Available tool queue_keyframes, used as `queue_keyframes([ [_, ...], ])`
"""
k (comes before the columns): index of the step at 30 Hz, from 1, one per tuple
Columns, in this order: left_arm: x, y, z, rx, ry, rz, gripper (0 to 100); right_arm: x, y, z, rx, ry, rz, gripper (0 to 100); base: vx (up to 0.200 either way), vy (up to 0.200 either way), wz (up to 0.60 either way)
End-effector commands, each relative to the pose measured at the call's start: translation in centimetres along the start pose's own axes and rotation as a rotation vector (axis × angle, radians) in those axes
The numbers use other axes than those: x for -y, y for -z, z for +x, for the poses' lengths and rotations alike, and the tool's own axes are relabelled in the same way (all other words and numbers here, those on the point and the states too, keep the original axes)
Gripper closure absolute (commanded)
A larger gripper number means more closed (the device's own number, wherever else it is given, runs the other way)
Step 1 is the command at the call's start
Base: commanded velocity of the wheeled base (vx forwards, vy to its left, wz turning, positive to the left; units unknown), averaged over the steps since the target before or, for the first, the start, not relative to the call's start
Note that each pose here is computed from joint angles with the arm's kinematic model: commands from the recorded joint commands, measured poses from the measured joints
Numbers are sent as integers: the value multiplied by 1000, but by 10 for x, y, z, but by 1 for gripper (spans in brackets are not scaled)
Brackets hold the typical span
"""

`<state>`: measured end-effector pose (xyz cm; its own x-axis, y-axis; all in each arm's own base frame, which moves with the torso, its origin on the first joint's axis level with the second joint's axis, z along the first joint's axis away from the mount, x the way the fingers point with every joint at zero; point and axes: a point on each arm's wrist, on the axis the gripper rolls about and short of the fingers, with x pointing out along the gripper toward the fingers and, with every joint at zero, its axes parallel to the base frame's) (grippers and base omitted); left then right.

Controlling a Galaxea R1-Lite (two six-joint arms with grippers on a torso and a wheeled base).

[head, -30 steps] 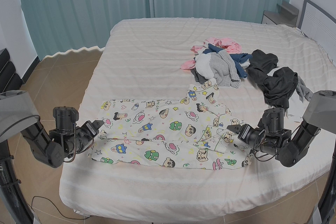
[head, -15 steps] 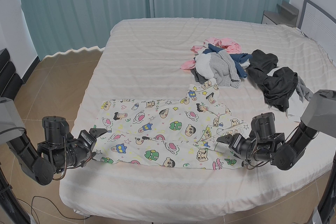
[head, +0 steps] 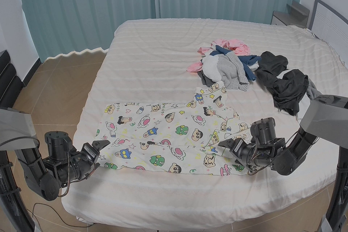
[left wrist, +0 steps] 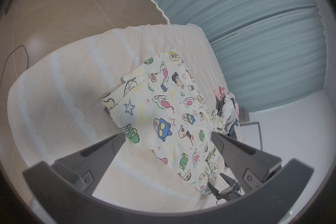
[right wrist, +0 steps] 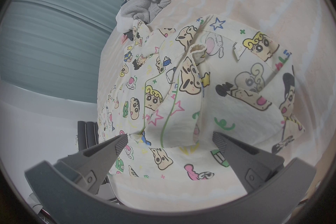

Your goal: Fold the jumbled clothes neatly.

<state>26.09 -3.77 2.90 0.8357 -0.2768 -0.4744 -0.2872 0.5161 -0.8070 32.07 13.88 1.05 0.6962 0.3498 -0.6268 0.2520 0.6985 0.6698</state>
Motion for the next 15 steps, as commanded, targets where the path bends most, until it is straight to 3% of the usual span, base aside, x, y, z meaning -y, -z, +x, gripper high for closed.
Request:
queue_keyframes([
  [1, -9, 4, 6, -15, -33, -5, 0, -1, 0, 7, 3, -4, 10, 0, 0, 0, 0],
  [8, -9, 4, 6, -12, -33, -5, 0, -4, -4, 9, 20, -15, 29, 0, 0, 0, 0],
  [9, -9, 3, 6, -11, -33, -5, 0, -3, -2, 10, 12, -5, 27, 100, 0, 0, 0],
  [15, -9, 3, 6, -11, -33, -5, 0, -4, 0, 6, 8, -4, 20, 100, 0, 0, 0],
])
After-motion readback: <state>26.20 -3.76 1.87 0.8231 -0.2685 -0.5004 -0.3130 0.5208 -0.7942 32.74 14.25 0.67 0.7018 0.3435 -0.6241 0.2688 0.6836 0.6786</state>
